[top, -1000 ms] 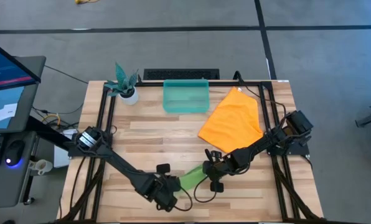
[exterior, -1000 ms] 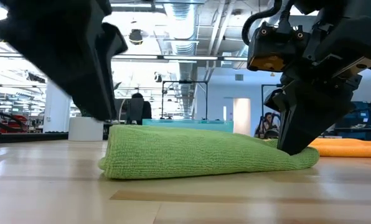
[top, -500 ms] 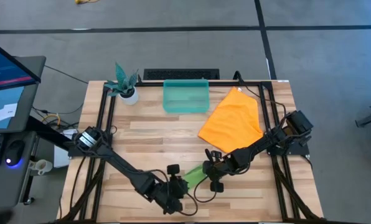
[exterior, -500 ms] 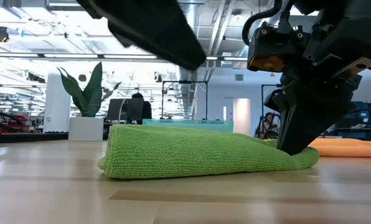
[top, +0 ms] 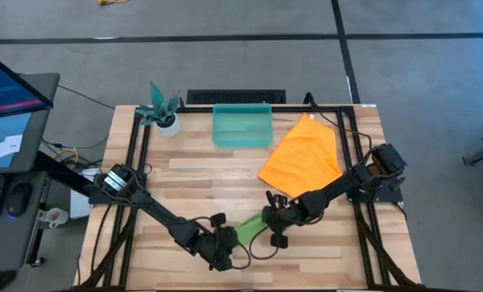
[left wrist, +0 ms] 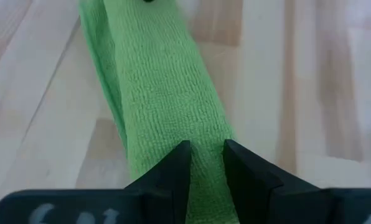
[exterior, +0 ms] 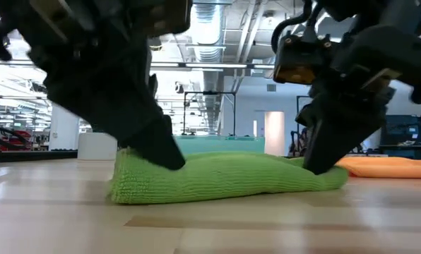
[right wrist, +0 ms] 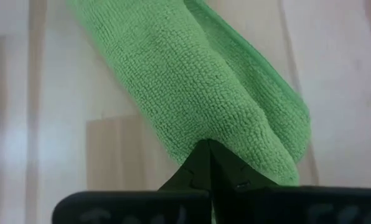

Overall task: Roll microfiber towels into tight, uniform cylinder then place into a basket
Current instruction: Roll the green towel

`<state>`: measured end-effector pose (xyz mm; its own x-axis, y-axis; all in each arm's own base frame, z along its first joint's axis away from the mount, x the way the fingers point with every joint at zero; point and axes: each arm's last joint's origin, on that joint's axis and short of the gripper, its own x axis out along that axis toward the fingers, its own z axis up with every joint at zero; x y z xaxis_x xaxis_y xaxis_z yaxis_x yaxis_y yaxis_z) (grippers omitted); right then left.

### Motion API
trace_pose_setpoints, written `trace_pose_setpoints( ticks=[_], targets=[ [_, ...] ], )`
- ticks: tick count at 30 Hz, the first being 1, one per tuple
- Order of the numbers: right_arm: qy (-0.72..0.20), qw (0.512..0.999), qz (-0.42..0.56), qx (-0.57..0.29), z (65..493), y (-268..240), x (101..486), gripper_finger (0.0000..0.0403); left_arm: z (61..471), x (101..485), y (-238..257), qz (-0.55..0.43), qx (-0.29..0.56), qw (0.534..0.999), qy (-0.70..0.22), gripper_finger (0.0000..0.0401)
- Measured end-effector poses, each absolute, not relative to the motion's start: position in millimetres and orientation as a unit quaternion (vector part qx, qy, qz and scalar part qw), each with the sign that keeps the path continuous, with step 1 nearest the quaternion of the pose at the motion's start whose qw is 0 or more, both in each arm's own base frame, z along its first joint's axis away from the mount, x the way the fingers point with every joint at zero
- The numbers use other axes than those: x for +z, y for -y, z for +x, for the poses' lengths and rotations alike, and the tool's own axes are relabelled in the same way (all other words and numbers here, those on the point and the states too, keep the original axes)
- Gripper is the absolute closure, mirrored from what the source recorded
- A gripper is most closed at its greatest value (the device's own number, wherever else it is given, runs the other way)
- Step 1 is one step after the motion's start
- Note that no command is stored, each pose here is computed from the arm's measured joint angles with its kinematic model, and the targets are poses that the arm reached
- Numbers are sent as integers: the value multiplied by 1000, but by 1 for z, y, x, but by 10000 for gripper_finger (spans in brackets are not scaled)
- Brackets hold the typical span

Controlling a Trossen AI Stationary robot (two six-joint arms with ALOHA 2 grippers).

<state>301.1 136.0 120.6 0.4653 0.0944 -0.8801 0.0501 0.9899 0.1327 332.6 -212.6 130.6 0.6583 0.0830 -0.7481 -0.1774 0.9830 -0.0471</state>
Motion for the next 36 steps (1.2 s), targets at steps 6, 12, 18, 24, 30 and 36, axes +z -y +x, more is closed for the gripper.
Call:
trace_pose_setpoints(
  ticks=[6, 12, 18, 24, 30, 36],
  targets=[
    [-514, 855, 75, 3, 304, -130, 121, 391, 327, 117, 194, -42, 102, 896, -430, 313],
    [-511, 855, 88, -25, 308, -120, 121, 391, 330, 113, 165, 5, 133, 870, -474, 313],
    [-521, 847, 96, -48, 310, -108, 120, 389, 333, 111, 141, 60, 134, 843, -517, 313],
    [-528, 843, 92, -52, 308, -106, 119, 389, 334, 112, 135, 117, 80, 825, -547, 313],
    [-531, 842, 88, -46, 307, -109, 119, 384, 339, 117, 137, 162, 39, 816, -554, 313],
    [-532, 841, 89, -44, 307, -108, 119, 381, 339, 121, 138, 158, 27, 804, -572, 313]
  ],
)
